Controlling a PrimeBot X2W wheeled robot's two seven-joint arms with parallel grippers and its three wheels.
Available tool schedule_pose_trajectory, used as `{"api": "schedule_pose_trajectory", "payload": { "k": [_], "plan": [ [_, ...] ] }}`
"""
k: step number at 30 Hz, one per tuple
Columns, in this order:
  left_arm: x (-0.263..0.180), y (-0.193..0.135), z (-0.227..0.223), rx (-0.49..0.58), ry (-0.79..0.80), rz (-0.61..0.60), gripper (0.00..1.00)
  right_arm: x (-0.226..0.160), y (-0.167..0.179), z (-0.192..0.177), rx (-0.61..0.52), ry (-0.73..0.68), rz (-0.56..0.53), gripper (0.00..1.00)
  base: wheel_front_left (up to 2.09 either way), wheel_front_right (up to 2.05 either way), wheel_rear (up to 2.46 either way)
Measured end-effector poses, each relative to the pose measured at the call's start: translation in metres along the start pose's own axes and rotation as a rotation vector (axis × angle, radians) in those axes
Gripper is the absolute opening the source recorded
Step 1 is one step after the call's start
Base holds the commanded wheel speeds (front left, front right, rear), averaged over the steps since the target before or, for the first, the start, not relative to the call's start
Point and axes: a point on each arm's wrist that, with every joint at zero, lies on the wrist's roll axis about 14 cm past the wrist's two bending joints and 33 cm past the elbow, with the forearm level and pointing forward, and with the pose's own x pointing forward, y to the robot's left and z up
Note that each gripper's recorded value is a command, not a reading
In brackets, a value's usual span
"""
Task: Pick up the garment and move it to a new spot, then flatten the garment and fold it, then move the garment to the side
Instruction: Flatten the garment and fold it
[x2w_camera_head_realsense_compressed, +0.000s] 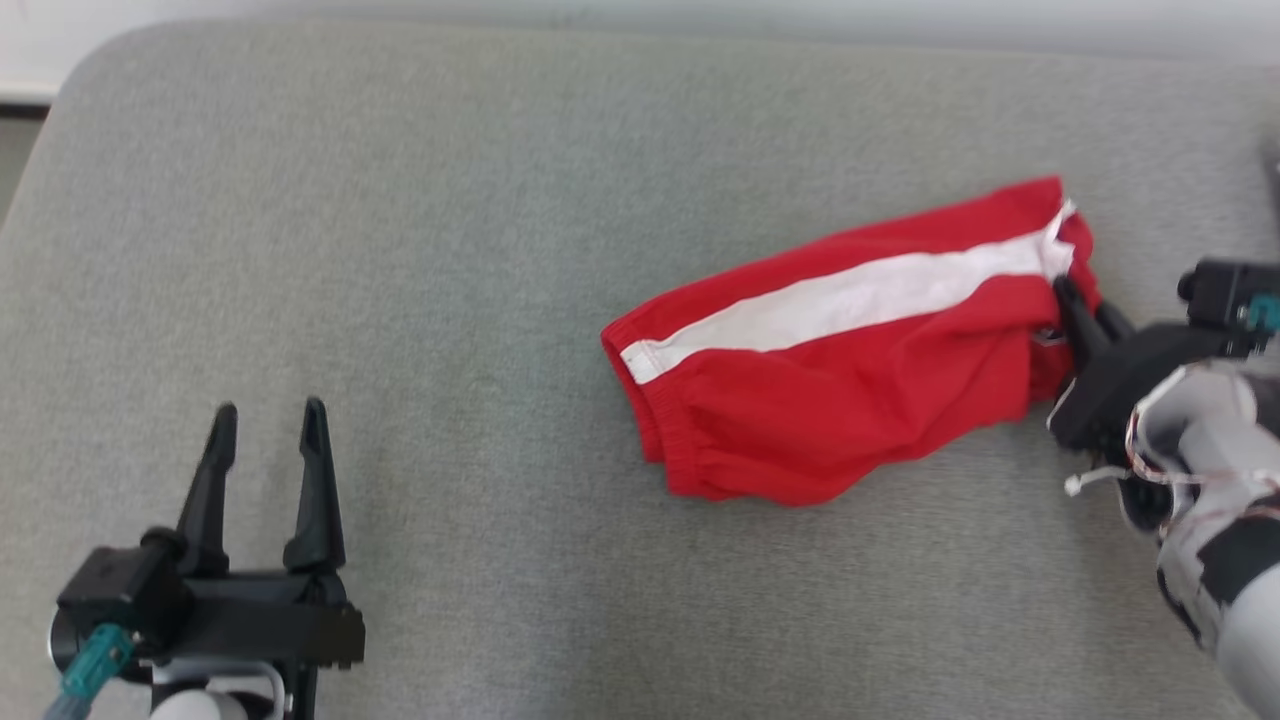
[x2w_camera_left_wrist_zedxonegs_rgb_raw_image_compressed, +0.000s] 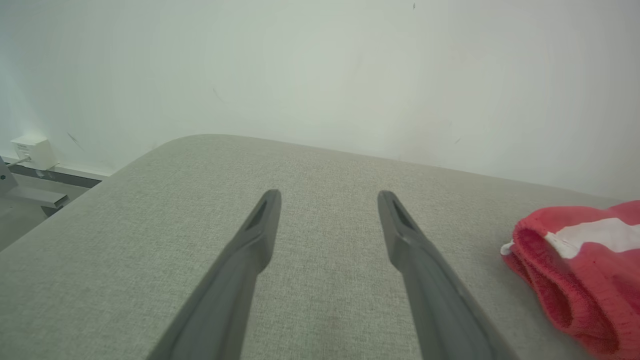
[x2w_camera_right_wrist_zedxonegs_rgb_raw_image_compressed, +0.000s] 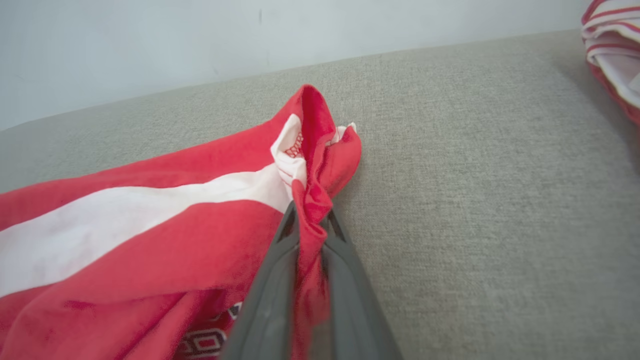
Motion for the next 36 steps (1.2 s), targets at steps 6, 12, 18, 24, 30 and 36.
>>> {"api": "schedule_pose_trajectory", "payload": {
  "k": [6,12,18,24,30,36],
  "plan": [
    [-0.011,-0.012,0.001,-0.001,0.004,-0.037,1.0,-0.046,-0.018,-0.008,0.058,-0.041,-0.021,0.0,0.0,0.0,0.0],
    [-0.012,-0.028,0.004,-0.006,-0.005,-0.084,1.0,-0.093,-0.049,-0.02,0.127,-0.073,-0.084,0.0,0.0,0.0,0.0],
    [-0.012,-0.041,0.011,-0.011,-0.024,-0.124,1.0,-0.131,-0.075,-0.033,0.159,-0.088,-0.151,0.0,0.0,0.0,0.0],
    [-0.013,-0.045,0.012,-0.008,-0.028,-0.136,1.0,-0.135,-0.073,-0.025,0.16,-0.13,-0.152,0.0,0.0,0.0,0.0],
    [-0.015,-0.046,0.016,-0.006,-0.037,-0.141,1.0,-0.129,-0.055,0.0,0.108,-0.204,-0.097,0.0,0.0,0.0,0.0],
    [-0.02,-0.042,0.02,-0.005,-0.045,-0.131,1.0,-0.122,-0.013,0.035,0.061,-0.309,0.019,0.0,0.0,0.0,0.0]
  ]
}}
